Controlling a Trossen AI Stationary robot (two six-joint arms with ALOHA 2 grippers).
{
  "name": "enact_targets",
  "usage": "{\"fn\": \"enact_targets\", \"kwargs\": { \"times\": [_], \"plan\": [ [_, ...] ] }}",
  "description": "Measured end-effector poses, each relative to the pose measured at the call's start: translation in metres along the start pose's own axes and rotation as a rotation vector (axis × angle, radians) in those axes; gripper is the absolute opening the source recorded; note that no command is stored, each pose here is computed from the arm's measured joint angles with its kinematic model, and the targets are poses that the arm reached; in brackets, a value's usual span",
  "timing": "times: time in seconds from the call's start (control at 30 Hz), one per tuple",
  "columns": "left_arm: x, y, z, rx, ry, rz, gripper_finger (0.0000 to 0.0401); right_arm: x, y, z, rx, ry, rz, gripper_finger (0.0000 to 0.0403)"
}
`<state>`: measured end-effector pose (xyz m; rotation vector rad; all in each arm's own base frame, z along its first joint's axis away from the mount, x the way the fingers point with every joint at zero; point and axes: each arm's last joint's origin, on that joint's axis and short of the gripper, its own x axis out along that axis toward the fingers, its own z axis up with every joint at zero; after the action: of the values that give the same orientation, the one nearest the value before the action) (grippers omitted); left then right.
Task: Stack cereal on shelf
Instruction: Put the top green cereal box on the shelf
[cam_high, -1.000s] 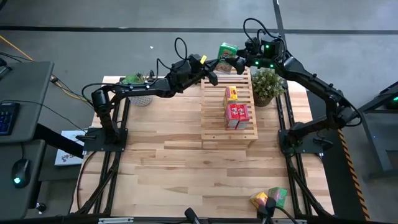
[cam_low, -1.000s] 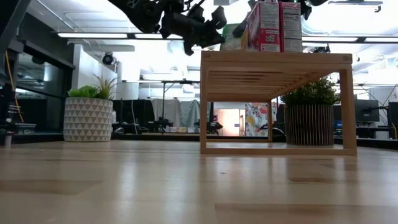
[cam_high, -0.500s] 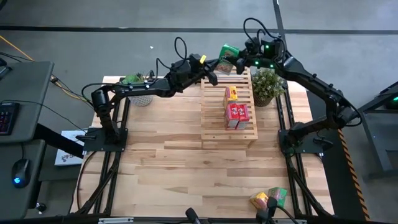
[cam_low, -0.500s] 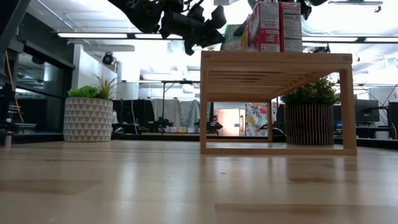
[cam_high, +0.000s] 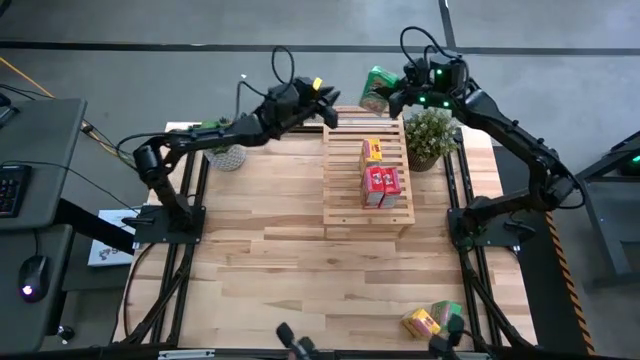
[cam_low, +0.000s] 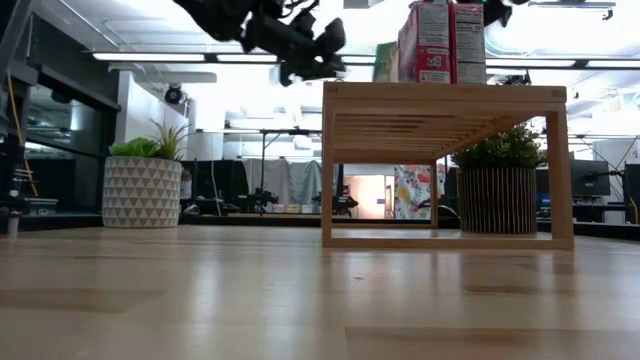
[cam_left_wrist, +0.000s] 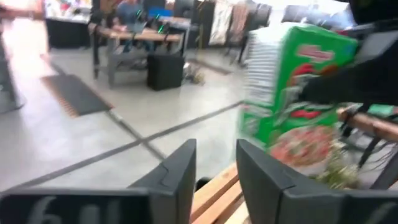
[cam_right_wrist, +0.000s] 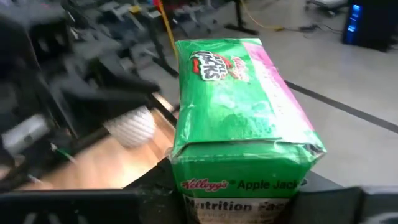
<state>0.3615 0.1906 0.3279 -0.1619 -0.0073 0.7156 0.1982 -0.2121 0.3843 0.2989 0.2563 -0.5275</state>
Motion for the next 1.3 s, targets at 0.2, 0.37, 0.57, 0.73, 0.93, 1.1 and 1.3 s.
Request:
{"fn": "enact_targets", "kwargs": {
  "times": [0.2, 0.37, 0.57, 0.73, 0.93, 1.1, 1.3],
  "plan": [
    [-0.026, 0.02, 0.026, 0.025, 0.086, 0.028, 0.015, -0.024, -0.001, -0.014, -0.011, 0.162, -0.115, 0.0125],
    [-0.043, 0.026, 0.03, 0.037, 0.129, -0.026, 0.0158, -0.037, 0.014, -0.032, 0.001, 0.355, -0.16, 0.0125],
    [-0.065, 0.034, 0.017, -0.016, 0.024, -0.043, 0.0158, -0.04, 0.042, -0.041, -0.009, 0.402, -0.325, 0.0125],
    [-0.081, 0.04, 0.001, -0.087, 0.005, -0.032, 0.0158, -0.033, 0.059, -0.035, 0.101, 0.24, -0.45, 0.0125],
    [-0.089, 0.044, -0.007, -0.143, 0.015, -0.015, 0.0158, -0.015, 0.061, -0.028, 0.273, 0.067, -0.537, 0.0125],
    [-0.089, 0.043, -0.006, -0.161, 0.006, -0.017, 0.0158, 0.013, 0.063, -0.035, 0.346, 0.062, -0.53, 0.0125],
    [-0.089, 0.043, -0.006, -0.162, 0.008, -0.016, 0.0158, 0.031, 0.072, -0.048, 0.296, 0.088, -0.6, 0.0125]
  ]
}}
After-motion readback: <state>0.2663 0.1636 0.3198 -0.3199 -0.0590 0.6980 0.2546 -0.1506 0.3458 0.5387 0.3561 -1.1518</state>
